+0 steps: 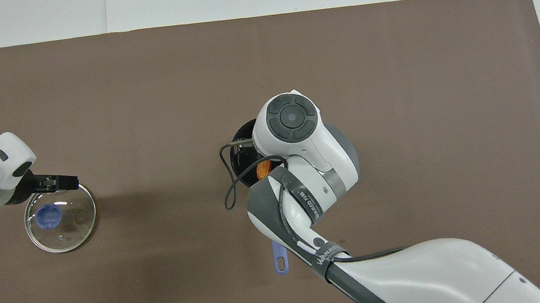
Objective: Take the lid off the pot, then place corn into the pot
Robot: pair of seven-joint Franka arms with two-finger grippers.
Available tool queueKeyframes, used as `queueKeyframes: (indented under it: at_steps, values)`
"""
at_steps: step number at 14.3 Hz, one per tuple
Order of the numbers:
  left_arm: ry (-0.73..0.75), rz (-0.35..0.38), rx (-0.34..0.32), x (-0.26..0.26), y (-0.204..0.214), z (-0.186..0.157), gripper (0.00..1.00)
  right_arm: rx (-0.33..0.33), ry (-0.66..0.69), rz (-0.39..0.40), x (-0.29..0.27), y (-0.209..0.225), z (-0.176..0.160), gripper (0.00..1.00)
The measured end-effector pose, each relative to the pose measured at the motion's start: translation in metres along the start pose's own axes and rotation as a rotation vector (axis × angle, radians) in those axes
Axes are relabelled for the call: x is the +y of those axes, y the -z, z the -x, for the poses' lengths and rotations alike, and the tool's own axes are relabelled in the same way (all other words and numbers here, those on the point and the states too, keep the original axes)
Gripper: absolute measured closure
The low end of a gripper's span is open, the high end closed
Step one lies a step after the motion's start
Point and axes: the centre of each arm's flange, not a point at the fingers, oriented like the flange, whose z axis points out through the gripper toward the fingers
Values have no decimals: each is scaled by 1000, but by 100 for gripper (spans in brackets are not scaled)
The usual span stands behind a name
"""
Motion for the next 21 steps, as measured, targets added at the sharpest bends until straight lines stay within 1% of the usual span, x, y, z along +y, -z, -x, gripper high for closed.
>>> queueKeyframes:
  at_steps: [1, 3, 4, 6, 9, 12, 15, 18, 21]
  values:
    - [-3, 4, -12, 3, 13, -4, 0, 23, -18, -4, 11, 13, -11, 0]
    - [4, 11, -35, 6, 47, -12, 0, 81, -69, -15, 47, 52, -36, 0]
    - [29, 13, -44, 7, 62, -14, 0, 97, -84, -11, 68, 73, -45, 0]
    - [66, 15, -56, 9, 91, -17, 0, 95, -85, 13, 110, 111, -55, 0]
    - [62, 10, -87, 13, 133, -15, 0, 78, -100, 48, 169, 158, -60, 0]
    - [54, 9, -103, 17, 168, -12, 0, 77, -120, 66, 209, 202, -55, 0]
    - [50, 10, -114, 20, 197, -6, 0, 73, -144, 81, 236, 249, -37, 0]
    - [47, 13, -137, 23, 212, 0, 0, 42, -164, 97, 247, 280, -16, 0]
    - [45, 11, -127, 24, 225, 2, 0, 5, -174, 90, 269, 302, -4, 0]
